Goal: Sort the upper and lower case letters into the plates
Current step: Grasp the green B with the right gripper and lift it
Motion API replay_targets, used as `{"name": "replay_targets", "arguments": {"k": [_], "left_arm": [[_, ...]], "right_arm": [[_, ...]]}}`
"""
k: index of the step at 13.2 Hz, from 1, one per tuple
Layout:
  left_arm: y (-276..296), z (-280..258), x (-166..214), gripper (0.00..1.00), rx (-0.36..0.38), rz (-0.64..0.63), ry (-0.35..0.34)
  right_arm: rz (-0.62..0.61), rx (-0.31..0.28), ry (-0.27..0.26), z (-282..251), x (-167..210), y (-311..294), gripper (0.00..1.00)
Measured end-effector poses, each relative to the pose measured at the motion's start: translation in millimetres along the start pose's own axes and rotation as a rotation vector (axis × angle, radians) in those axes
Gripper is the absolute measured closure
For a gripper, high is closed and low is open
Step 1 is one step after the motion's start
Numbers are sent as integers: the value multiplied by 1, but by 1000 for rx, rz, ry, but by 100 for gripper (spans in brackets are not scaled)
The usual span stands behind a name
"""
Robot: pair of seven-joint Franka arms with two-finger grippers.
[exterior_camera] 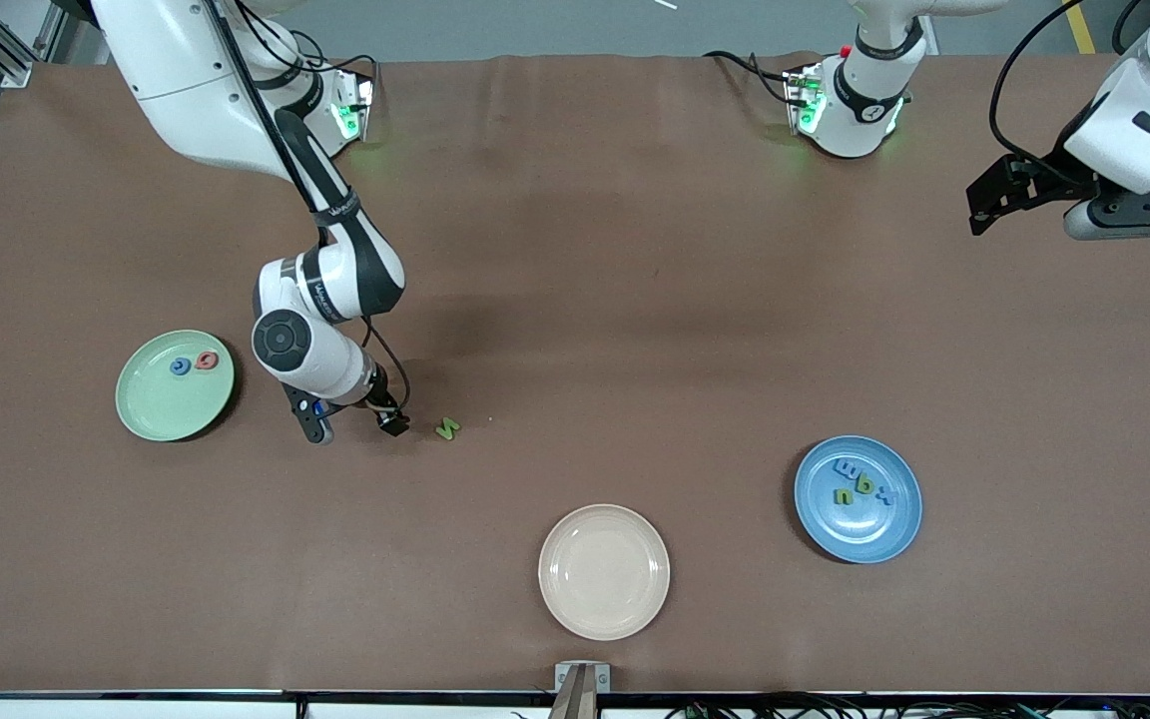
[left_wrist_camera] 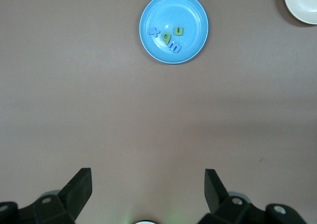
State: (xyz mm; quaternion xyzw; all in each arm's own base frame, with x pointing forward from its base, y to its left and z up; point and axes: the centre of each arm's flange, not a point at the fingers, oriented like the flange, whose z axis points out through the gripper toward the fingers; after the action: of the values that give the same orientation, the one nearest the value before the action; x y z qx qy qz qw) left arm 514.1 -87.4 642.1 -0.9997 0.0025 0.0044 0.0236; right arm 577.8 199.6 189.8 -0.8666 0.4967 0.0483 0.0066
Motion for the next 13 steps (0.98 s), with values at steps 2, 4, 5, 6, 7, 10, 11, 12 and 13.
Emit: {"name": "replay_targets", "arguments": {"k": [2, 4, 5, 6, 7, 10, 11, 12, 13], "left_arm": [[1, 0, 0, 0, 0, 1, 0], [1, 0, -2, 0, 1, 1, -6], [0, -2, -4, 0, 2, 1, -10], [0, -5, -7, 0, 4, 0, -12], [-1, -7, -10, 0, 4, 0, -12], [-1, -9, -11, 0, 4, 0, -9], [-1, -9, -11, 0, 4, 1, -9], [0, -9, -11, 0, 4, 2, -8], [1, -10, -11, 0, 4, 3, -6]], "right_arm": [[9, -1, 5, 4, 6, 1, 7], [13, 4, 11, 13, 9, 1, 9], [14, 5, 13, 18, 10, 2, 13], [14, 10, 15, 21, 10, 1, 15], [14, 15, 16, 19, 10, -1, 22], [14, 18, 16, 16, 11, -2, 43], [14, 19, 16, 16, 11, -3, 49], [14, 18, 16, 16, 11, -3, 49], [14, 19, 16, 15, 11, -3, 56]]}}
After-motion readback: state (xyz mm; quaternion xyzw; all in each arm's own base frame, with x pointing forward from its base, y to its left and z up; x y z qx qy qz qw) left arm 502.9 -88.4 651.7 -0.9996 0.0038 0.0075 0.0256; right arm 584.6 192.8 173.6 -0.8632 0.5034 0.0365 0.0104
